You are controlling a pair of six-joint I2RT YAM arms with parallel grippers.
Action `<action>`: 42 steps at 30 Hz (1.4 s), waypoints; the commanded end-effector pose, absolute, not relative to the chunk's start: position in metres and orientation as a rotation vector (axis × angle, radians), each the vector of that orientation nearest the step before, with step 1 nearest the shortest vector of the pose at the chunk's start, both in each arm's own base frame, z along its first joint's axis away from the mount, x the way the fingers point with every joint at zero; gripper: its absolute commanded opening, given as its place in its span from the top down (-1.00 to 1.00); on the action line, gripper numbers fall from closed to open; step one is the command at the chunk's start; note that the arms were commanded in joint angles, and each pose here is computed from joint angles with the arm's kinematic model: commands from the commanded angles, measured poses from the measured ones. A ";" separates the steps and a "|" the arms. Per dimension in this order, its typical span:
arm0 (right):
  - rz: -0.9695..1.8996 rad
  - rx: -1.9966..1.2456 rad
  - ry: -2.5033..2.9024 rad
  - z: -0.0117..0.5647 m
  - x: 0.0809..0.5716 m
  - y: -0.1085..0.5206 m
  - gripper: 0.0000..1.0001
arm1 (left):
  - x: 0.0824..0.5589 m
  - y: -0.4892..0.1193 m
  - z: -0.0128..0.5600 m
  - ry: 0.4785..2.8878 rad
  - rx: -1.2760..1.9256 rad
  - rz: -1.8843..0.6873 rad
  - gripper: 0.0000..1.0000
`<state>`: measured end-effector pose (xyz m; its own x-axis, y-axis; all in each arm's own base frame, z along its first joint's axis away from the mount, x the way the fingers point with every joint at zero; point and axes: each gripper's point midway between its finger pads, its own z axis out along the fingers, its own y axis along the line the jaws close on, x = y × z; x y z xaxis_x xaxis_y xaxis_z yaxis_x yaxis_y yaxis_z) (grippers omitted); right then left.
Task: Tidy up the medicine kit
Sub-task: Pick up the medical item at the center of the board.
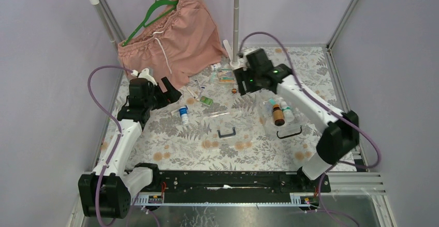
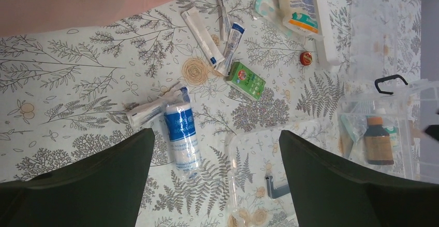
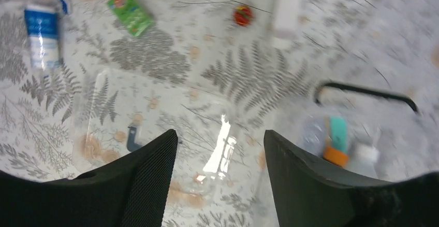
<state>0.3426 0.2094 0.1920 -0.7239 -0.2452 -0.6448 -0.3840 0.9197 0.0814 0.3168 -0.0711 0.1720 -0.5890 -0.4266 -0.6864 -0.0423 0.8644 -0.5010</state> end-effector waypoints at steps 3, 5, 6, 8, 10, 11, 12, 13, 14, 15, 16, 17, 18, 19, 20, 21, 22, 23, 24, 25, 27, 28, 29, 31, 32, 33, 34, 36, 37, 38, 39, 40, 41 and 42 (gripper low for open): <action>0.369 -0.917 2.300 0.162 0.357 0.316 -0.46 | 0.321 -0.066 0.177 2.108 -0.343 -0.549 -0.97; 0.418 -0.999 2.261 0.152 0.366 0.342 -0.49 | 0.322 -0.065 0.177 2.108 -0.346 -0.549 -0.97; 0.438 -1.027 2.247 0.146 0.371 0.353 -0.52 | 0.322 -0.065 0.176 2.110 -0.347 -0.549 -0.97; 0.468 -1.076 2.212 0.142 0.382 0.372 -0.62 | 0.323 -0.064 0.175 2.112 -0.351 -0.548 -0.98; 0.485 -1.120 2.214 0.127 0.390 0.384 -0.70 | 0.323 -0.064 0.175 2.112 -0.352 -0.550 -0.97; 0.498 -1.140 2.209 0.123 0.392 0.389 -0.74 | 0.323 -0.064 0.174 2.114 -0.355 -0.550 -0.98; 0.515 -1.155 2.207 0.119 0.394 0.395 -0.75 | 0.323 -0.063 0.175 2.112 -0.357 -0.550 -0.97; 0.527 -1.168 2.204 0.116 0.395 0.399 -0.77 | 0.323 -0.063 0.175 2.112 -0.358 -0.550 -0.97; 0.541 -1.184 2.202 0.111 0.395 0.403 -0.78 | 0.323 -0.063 0.175 2.111 -0.357 -0.552 -0.98; 0.549 -1.197 2.198 0.108 0.396 0.407 -0.79 | 0.323 -0.063 0.175 2.112 -0.357 -0.554 -0.97; 0.551 -1.211 2.192 0.105 0.396 0.410 -0.80 | 0.324 -0.064 0.175 2.111 -0.356 -0.557 -0.97; 0.544 -1.228 2.187 0.099 0.396 0.412 -0.80 | 0.323 -0.064 0.174 2.113 -0.354 -0.560 -0.97; 0.528 -1.239 2.180 0.096 0.397 0.413 -0.80 | 0.324 -0.064 0.175 2.112 -0.354 -0.562 -0.97; 0.503 -1.252 2.173 0.091 0.398 0.414 -0.80 | 0.323 -0.065 0.174 2.114 -0.355 -0.563 -0.97; 0.485 -1.261 2.173 0.085 0.399 0.414 -0.80 | 0.323 -0.065 0.174 2.114 -0.354 -0.565 -0.97; 0.476 -1.266 2.172 0.081 0.400 0.414 -0.80 | 0.325 -0.059 0.174 2.108 -0.373 -0.556 -0.97; 0.469 -1.276 2.174 0.077 0.400 0.414 -0.79 | 0.324 -0.058 0.174 2.109 -0.378 -0.555 -0.97; 0.465 -1.284 2.171 0.074 0.400 0.416 -0.78 | 0.325 -0.058 0.174 2.108 -0.380 -0.555 -0.97; 0.461 -1.292 2.170 0.069 0.399 0.417 -0.77 | 0.325 -0.057 0.174 2.106 -0.380 -0.556 -0.97; 0.454 -1.303 2.170 0.066 0.398 0.417 -0.76 | 0.325 -0.057 0.174 2.105 -0.382 -0.557 -0.98; 0.446 -1.323 2.164 0.058 0.396 0.420 -0.75 | 0.325 -0.057 0.174 2.104 -0.384 -0.558 -0.98; 0.441 -1.329 2.159 0.057 0.395 0.422 -0.74 | 0.325 -0.056 0.174 2.105 -0.385 -0.557 -0.97; 0.432 -1.337 2.158 0.053 0.394 0.423 -0.73 | 0.325 -0.056 0.174 2.105 -0.386 -0.556 -0.97; 0.421 -1.343 2.158 0.048 0.394 0.425 -0.71 | 0.325 -0.055 0.174 2.104 -0.389 -0.555 -0.97; 0.414 -1.348 2.161 0.045 0.394 0.425 -0.70 | 0.325 -0.055 0.174 2.103 -0.389 -0.555 -0.97; 0.407 -1.351 2.162 0.042 0.394 0.425 -0.68 | 0.325 -0.055 0.174 2.104 -0.389 -0.556 -0.98; 0.396 -1.354 2.163 0.040 0.394 0.426 -0.68 | 0.325 -0.055 0.174 2.103 -0.389 -0.557 -0.97; 0.372 -1.365 2.170 0.034 0.394 0.424 -0.64 | 0.325 -0.054 0.174 2.102 -0.390 -0.556 -0.97; 0.361 -1.371 2.175 0.030 0.394 0.423 -0.63 | 0.325 -0.054 0.174 2.103 -0.392 -0.555 -0.97; 0.350 -1.380 2.182 0.027 0.393 0.421 -0.61 | 0.325 -0.054 0.174 2.103 -0.390 -0.556 -0.97; 0.341 -1.384 2.187 0.024 0.393 0.420 -0.59 | 0.325 -0.054 0.173 2.104 -0.394 -0.555 -0.97; 0.330 -1.388 2.191 0.022 0.393 0.418 -0.57 | 0.325 -0.054 0.174 2.103 -0.393 -0.558 -0.97; 0.321 -1.390 2.199 0.019 0.392 0.416 -0.54 | 0.325 -0.054 0.174 2.103 -0.395 -0.558 -0.97; 0.315 -1.391 2.200 0.018 0.392 0.415 -0.51 | 0.325 -0.054 0.174 2.102 -0.393 -0.560 -0.97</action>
<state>0.3852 0.4158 0.0174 -0.3691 -0.7560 -0.5405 -0.8915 0.4524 -0.0240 0.3191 -0.0546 0.1693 -0.5714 -0.4632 -0.6775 -0.0854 0.8546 -0.5123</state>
